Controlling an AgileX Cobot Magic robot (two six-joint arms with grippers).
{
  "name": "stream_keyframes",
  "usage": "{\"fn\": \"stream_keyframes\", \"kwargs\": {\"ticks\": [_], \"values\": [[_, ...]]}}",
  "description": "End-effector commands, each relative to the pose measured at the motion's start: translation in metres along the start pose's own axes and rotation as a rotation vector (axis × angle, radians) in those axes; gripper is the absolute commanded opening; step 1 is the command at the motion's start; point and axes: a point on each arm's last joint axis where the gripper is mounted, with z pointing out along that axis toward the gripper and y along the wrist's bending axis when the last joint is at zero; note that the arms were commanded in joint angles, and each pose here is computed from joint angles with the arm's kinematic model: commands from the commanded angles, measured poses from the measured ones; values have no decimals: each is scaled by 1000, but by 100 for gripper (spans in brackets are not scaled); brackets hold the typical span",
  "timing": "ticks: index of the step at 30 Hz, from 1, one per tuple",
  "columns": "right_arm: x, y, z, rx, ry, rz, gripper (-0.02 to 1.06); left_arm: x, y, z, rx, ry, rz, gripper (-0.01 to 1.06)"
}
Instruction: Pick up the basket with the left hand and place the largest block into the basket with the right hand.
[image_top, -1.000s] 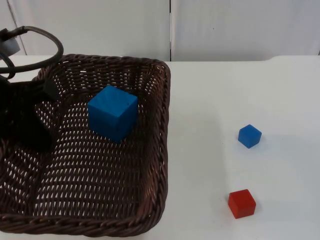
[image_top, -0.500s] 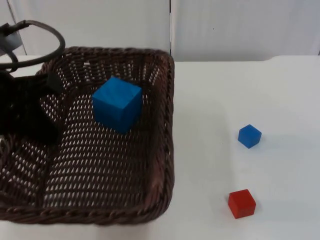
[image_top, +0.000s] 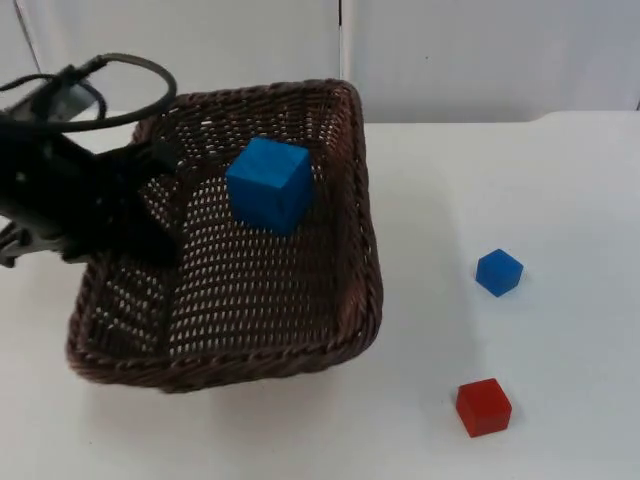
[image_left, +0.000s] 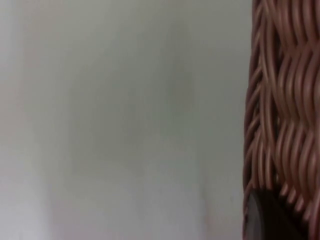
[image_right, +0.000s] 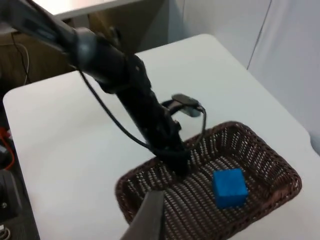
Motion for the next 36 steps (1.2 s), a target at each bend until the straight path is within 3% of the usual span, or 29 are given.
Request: {"fn": "stream_keyframes", "kwargs": {"ticks": [1,12,25,28,31,32,34,36], "values": [[1,0,-4,5,-3,5,84,-9,-3,11,33,-5,-13,0],[0,0,-4,1,-4,18,84,-25,-15,67,22,41,74,0],[1,0,-4,5,-3,17,84,-26,-11,77,14,38,95,0],[1,0,-4,5,-3,17,84,-26,-11,77,15,39,95,5],[1,0,-4,5,-3,17,84,-26,-12,77,17,41,95,27],[1,0,-4,5,-3,17,84,-26,-12,77,17,41,95,27],[1,0,-4,5,-3,13,84,-26,-12,77,17,41,95,47],[1,0,-4,5,-3,13,84,-26,-12,77,17,41,95,60]]}}
